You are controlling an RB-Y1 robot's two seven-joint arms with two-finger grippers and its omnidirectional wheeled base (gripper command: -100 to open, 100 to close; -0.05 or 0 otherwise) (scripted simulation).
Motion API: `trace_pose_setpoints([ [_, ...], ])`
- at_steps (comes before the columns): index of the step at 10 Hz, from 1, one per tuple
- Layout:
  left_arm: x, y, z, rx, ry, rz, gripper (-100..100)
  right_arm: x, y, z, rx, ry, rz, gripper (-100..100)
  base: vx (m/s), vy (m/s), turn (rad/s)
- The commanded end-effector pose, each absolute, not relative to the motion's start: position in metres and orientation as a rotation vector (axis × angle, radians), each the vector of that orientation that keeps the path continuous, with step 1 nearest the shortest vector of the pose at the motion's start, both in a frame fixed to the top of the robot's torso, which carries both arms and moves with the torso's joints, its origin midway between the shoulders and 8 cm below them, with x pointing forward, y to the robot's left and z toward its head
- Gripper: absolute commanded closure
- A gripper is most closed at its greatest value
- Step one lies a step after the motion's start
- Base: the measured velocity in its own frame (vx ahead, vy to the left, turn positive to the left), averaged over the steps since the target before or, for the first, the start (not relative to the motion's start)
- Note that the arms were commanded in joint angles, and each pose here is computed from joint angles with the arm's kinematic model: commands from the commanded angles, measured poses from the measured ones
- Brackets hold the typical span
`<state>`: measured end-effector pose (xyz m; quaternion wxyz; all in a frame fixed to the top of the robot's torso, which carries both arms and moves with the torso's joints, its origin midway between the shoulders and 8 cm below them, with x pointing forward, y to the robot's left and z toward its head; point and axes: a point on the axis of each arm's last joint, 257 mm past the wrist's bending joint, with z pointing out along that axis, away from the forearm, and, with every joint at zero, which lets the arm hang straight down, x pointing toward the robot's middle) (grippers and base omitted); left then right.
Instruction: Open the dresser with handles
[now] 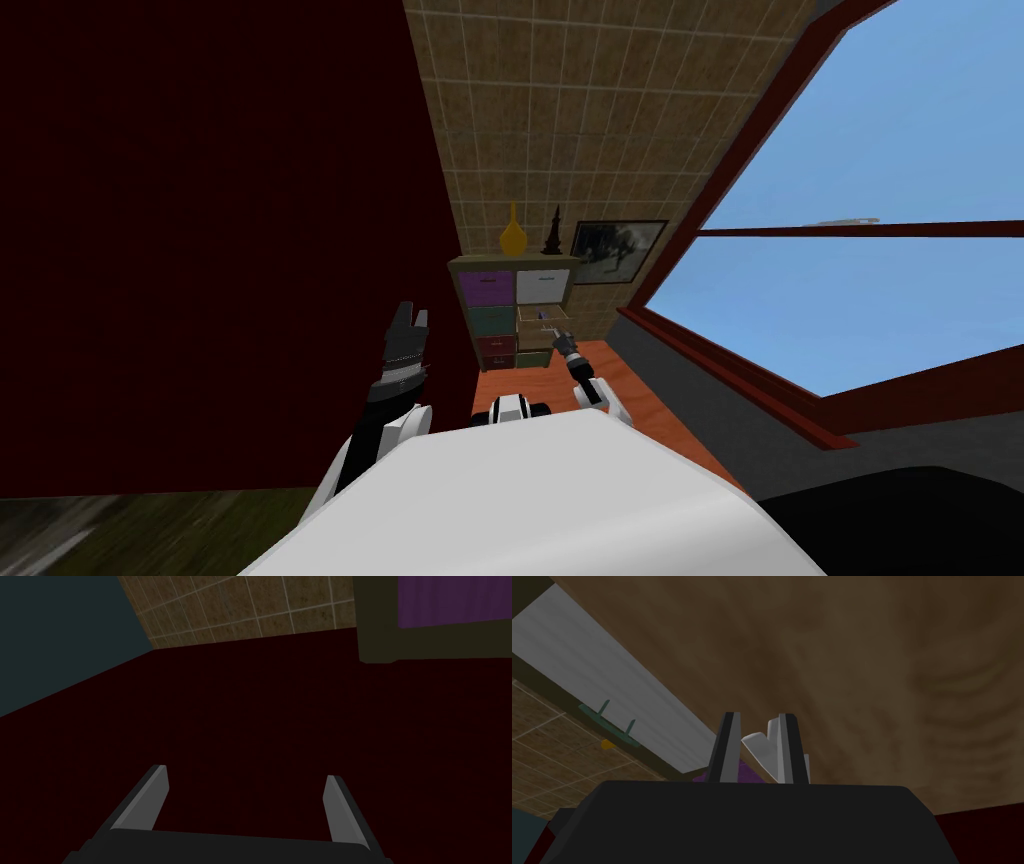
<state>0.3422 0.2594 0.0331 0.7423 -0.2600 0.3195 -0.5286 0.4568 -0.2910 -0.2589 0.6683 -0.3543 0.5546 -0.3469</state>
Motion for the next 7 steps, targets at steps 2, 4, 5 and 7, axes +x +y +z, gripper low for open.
trace_pose_setpoints([
  [2, 0.342, 0.259, 0.033, -0.57, 0.7, -1.158, 0, 0.465, -0.297, -0.25, -0.799, 1.258, -0.784, -100, -0.1, 0.011, 0.033],
  [4, 0.342, 0.259, 0.033, -0.57, 0.7, -1.158, 0, 0.475, -0.304, -0.24, -0.796, 1.263, -0.79, -100, -0.013, 0.008, 0.046],
  [5, 0.342, 0.259, 0.033, -0.57, 0.7, -1.158, 0, 0.479, -0.308, -0.235, -0.793, 1.266, -0.794, -100, -0.027, 0.005, 0.045],
  [7, 0.342, 0.259, 0.033, -0.57, 0.7, -1.158, 0, 0.488, -0.315, -0.223, -0.787, 1.27, -0.801, -100, -0.057, 0.015, 0.037],
])
